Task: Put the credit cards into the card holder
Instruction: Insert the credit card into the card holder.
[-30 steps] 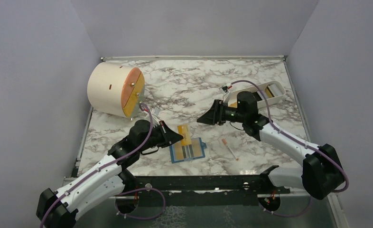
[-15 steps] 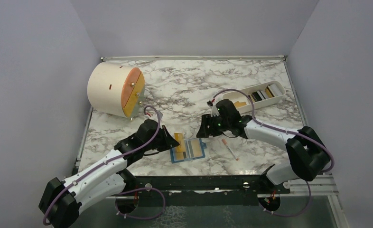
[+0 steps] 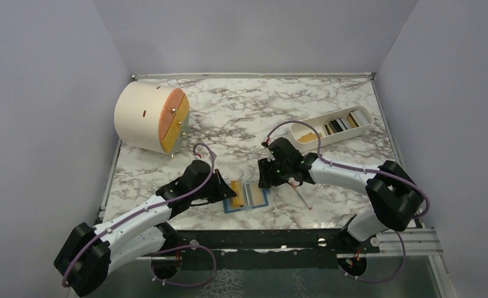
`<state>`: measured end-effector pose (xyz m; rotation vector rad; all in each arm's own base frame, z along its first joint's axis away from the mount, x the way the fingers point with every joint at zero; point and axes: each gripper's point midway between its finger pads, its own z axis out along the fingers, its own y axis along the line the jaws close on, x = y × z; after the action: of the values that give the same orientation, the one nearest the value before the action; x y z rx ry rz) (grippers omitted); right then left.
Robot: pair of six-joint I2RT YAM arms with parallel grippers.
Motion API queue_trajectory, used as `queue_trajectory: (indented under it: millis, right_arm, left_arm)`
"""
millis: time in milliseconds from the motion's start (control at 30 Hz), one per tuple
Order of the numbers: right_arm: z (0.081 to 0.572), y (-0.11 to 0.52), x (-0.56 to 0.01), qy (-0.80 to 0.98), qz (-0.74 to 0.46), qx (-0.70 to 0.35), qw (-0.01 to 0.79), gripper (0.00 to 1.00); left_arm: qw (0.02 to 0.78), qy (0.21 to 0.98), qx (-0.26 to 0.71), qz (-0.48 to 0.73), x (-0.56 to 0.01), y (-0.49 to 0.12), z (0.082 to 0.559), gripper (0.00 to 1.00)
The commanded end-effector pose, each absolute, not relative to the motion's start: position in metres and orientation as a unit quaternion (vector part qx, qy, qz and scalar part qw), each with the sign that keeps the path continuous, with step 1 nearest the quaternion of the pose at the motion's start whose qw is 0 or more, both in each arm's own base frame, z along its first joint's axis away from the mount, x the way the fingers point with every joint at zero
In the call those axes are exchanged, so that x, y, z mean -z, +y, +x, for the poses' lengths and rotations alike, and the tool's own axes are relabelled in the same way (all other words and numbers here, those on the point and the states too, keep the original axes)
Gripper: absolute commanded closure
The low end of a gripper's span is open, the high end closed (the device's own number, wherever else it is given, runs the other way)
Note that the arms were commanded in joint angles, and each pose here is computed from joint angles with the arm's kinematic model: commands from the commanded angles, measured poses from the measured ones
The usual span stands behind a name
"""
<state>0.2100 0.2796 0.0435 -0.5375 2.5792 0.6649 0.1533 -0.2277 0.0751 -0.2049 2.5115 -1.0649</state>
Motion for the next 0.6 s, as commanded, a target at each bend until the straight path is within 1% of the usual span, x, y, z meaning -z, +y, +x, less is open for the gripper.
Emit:
queue_trajectory:
  millis: [0,233,433,567]
  right_arm:
    - [0.214,0.27,-0.041,0.935,-0.196,-0.194,0.222,0.53]
    - [0.209,0.266,-0.041,0.936,-0.192,-0.195,0.223,0.6]
    - [0.209,0.261,-0.046,0.935,-0.183,-0.191,0.234,0.69]
    - [0.209,0.257,-0.043,0.938,-0.178,-0.182,0.234,0.73]
  left_arm:
    - [0.199,0.884,0.417,-0.073,-0.081,-0.237,0.155,1.0]
    - [0.194,0.881,0.424,-0.082,-0.073,-0.238,0.155,1.0]
    - [0.189,0.877,0.434,-0.083,-0.07,-0.242,0.157,1.0]
    - [0.186,0.872,0.445,-0.087,-0.069,-0.244,0.157,1.0]
